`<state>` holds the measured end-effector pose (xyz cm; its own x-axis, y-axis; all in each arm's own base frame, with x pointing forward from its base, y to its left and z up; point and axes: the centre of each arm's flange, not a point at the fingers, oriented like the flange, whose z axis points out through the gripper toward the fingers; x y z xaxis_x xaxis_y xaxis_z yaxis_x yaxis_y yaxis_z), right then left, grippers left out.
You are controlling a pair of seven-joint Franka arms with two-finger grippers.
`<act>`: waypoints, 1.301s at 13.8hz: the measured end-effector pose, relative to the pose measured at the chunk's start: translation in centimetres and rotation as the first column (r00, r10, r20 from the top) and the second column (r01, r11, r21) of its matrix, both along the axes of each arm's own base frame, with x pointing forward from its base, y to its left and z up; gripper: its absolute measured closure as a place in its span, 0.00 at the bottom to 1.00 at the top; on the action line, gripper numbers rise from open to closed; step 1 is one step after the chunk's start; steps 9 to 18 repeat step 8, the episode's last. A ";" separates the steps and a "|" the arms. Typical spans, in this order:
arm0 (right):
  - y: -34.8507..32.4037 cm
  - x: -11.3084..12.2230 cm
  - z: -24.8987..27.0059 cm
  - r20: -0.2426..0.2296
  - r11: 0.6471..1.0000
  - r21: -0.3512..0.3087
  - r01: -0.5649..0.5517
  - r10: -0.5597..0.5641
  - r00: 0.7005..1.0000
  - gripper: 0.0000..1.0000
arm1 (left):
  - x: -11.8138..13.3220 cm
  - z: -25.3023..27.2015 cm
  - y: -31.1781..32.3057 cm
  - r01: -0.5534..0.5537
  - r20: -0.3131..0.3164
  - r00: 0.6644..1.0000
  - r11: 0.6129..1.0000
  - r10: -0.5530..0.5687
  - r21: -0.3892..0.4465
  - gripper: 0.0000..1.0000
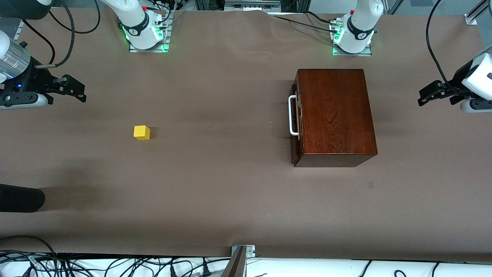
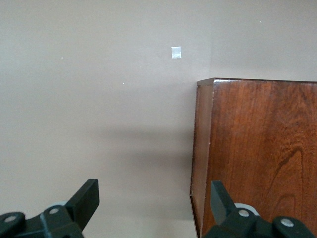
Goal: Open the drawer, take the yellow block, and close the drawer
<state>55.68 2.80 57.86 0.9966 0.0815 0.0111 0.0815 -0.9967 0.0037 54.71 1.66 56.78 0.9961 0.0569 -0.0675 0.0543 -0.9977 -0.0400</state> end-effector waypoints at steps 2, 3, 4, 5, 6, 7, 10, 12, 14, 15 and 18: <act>0.0 0.0 0.0 0.001 1.000 0.000 -0.001 0.001 1.000 0.00 | 0.0 0.0 -1.0 0.004 0.001 1.000 1.000 -0.004 0.001 0.00; 0.1 0.0 0.0 0.001 1.000 0.000 -0.001 0.001 1.000 0.00 | 0.0 0.0 -1.3 0.006 0.002 1.000 1.000 -0.006 0.000 0.00; 0.1 0.0 0.0 0.001 1.000 0.000 -0.001 0.001 1.000 0.00 | 0.1 0.1 -1.5 0.008 0.003 1.000 1.000 -0.008 -0.003 0.00; 0.1 0.0 0.0 0.001 1.000 0.000 -0.002 0.002 1.000 0.00 | 0.1 0.2 -1.8 0.006 0.005 1.000 1.000 -0.006 -0.010 0.00; 0.1 0.0 0.0 0.001 1.000 0.000 -0.002 0.002 1.000 0.00 | 0.1 0.2 -2.1 0.001 0.007 1.000 1.000 -0.001 -0.021 0.00; 0.1 0.0 0.0 0.001 1.000 0.000 -0.002 0.002 1.000 0.00 | 0.1 0.3 -2.5 -0.002 0.008 1.000 1.000 0.002 -0.028 0.00; 0.1 0.0 0.0 0.002 1.000 0.000 -0.003 0.003 1.000 0.00 | 0.1 0.3 -2.8 -0.002 0.008 1.000 0.999 0.002 -0.032 0.00; 0.1 0.0 0.0 0.002 1.000 0.000 -0.003 0.003 1.000 0.00 | 0.1 0.3 -2.8 -0.002 0.008 1.000 0.999 0.002 -0.032 0.00; 0.1 0.0 0.0 0.002 1.000 0.000 -0.003 0.003 1.000 0.00 | 0.1 0.3 -2.8 -0.002 0.008 1.000 0.999 0.002 -0.032 0.00; 0.1 0.0 0.0 0.002 1.000 0.000 -0.003 0.003 1.000 0.00 | 0.1 0.3 -2.8 -0.002 0.008 1.000 0.999 0.002 -0.032 0.00; 0.1 0.0 0.0 0.002 1.000 0.000 -0.003 0.003 1.000 0.00 | 0.1 0.3 -2.8 -0.002 0.008 1.000 0.999 0.002 -0.032 0.00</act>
